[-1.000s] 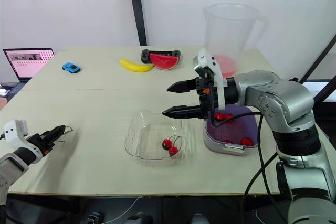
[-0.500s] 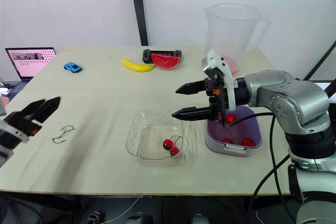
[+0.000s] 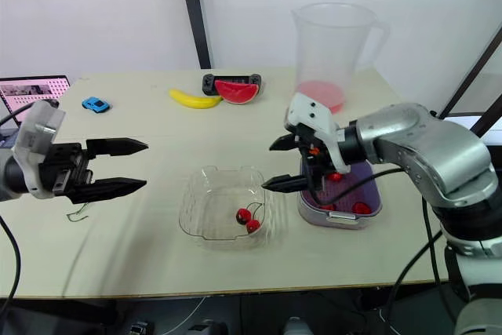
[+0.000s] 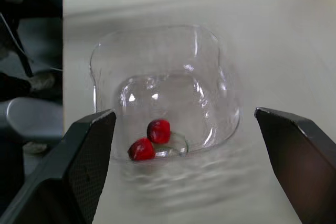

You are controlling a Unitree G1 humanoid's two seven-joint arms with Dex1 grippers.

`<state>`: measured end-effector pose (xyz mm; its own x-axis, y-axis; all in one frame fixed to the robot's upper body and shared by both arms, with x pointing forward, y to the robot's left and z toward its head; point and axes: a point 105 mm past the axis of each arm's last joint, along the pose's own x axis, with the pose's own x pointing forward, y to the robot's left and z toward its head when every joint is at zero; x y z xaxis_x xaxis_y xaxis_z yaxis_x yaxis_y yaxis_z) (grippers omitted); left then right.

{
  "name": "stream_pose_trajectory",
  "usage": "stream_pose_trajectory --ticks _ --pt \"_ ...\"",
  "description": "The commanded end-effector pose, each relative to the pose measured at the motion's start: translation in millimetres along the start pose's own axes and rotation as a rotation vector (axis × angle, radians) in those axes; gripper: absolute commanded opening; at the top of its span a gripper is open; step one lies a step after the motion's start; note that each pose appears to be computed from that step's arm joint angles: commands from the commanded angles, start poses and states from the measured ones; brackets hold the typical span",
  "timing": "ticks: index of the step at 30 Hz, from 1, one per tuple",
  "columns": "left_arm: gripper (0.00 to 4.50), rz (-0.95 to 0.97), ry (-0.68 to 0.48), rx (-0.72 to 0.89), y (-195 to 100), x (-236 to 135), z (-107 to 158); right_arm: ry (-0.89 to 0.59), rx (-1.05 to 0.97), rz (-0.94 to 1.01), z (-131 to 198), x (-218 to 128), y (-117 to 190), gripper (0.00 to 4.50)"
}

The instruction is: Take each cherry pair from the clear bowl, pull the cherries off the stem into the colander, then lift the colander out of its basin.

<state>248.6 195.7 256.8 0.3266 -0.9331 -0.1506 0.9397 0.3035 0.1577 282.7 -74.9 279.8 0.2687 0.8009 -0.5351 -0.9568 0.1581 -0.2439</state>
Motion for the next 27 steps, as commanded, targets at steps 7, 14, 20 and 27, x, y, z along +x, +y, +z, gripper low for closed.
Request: stream_pose_trajectory --ticks 7,14,20,27 --pt "4.44 0.089 0.031 0.000 -3 -15 -20 0.332 -0.127 -0.002 -2 62 3 4.50" --pt "4.44 0.135 0.012 -0.014 -7 -15 -28 0.449 -0.002 0.047 -14 97 23 4.50" --pt "4.44 0.149 0.015 -0.013 -12 -14 -32 0.528 -0.001 -0.012 -39 118 19 4.50" --pt "4.44 0.164 0.025 -0.008 -12 -19 -33 0.588 -0.015 -0.005 -59 130 23 4.50"
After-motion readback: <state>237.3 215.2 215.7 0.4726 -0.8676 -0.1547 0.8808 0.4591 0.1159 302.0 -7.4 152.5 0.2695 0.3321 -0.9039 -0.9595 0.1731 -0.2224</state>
